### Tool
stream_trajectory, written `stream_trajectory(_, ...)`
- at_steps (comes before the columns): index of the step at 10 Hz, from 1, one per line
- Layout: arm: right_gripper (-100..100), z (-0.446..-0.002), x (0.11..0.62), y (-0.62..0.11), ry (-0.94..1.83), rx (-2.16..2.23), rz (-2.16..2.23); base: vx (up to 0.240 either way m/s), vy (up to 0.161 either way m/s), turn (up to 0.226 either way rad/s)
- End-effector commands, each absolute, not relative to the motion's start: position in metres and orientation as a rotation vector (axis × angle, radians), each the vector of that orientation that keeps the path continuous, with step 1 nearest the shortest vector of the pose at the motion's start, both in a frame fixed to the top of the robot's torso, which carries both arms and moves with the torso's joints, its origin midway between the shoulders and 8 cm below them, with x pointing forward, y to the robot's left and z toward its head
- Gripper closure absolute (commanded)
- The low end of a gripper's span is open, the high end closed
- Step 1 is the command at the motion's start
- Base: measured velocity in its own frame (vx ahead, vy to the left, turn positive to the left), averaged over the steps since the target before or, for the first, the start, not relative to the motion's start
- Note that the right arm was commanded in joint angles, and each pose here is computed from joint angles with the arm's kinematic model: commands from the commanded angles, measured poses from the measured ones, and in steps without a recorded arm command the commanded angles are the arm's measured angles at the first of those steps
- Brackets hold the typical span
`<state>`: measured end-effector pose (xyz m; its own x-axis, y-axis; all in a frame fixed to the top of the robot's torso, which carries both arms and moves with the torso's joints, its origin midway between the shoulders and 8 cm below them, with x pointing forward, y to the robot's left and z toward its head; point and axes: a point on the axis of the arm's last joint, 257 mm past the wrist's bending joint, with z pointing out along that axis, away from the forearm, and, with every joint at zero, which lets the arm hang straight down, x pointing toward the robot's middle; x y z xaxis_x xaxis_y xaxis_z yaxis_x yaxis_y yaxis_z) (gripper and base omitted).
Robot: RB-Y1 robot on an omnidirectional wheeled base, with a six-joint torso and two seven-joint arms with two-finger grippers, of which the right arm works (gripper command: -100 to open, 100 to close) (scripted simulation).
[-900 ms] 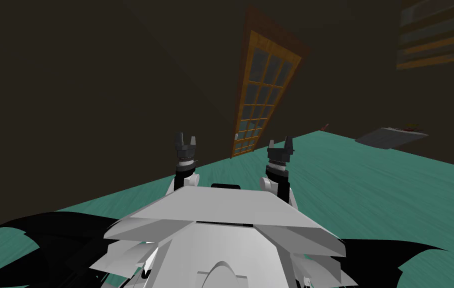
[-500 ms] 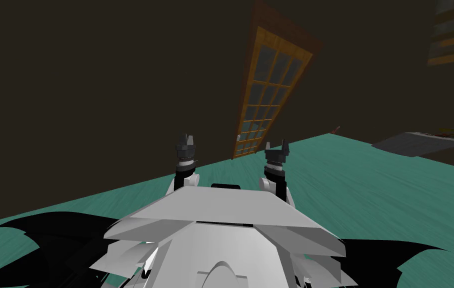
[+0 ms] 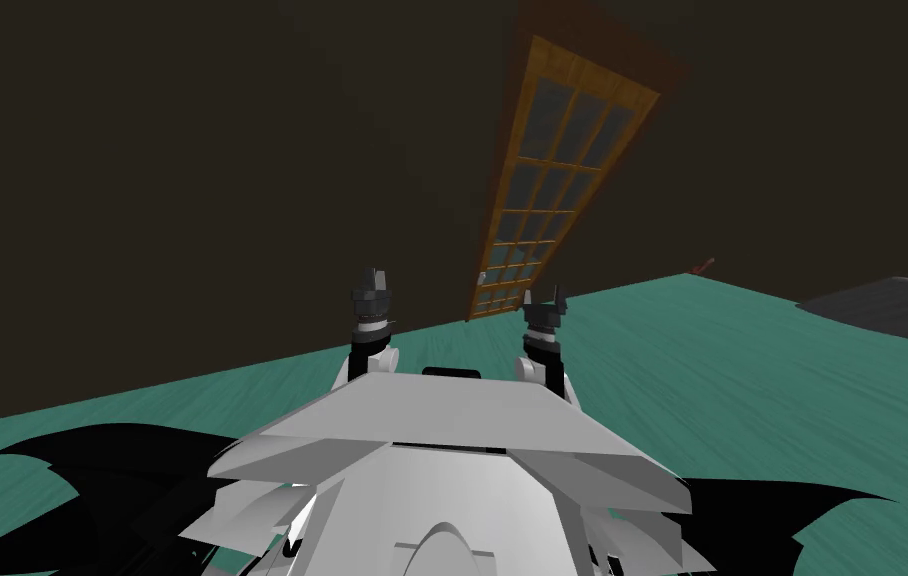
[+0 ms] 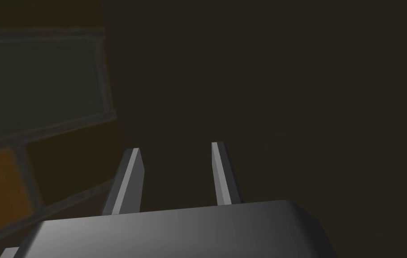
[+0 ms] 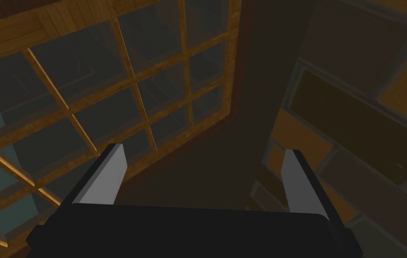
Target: Pull the door open
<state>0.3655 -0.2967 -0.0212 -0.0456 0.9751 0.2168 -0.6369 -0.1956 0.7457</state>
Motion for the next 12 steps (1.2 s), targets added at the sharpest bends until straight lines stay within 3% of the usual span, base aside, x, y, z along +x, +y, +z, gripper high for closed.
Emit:
stream_trajectory(1, -100, -0.034, 0.369, -0.3, 0.54, 0.882, 1.635, 0.076, -0.035, 0.176)
stream_trajectory(12, -100, -0.141, 0.387, -0.32, 0.445, 1.223, 1.875, 0.076, -0.05, 0.156)
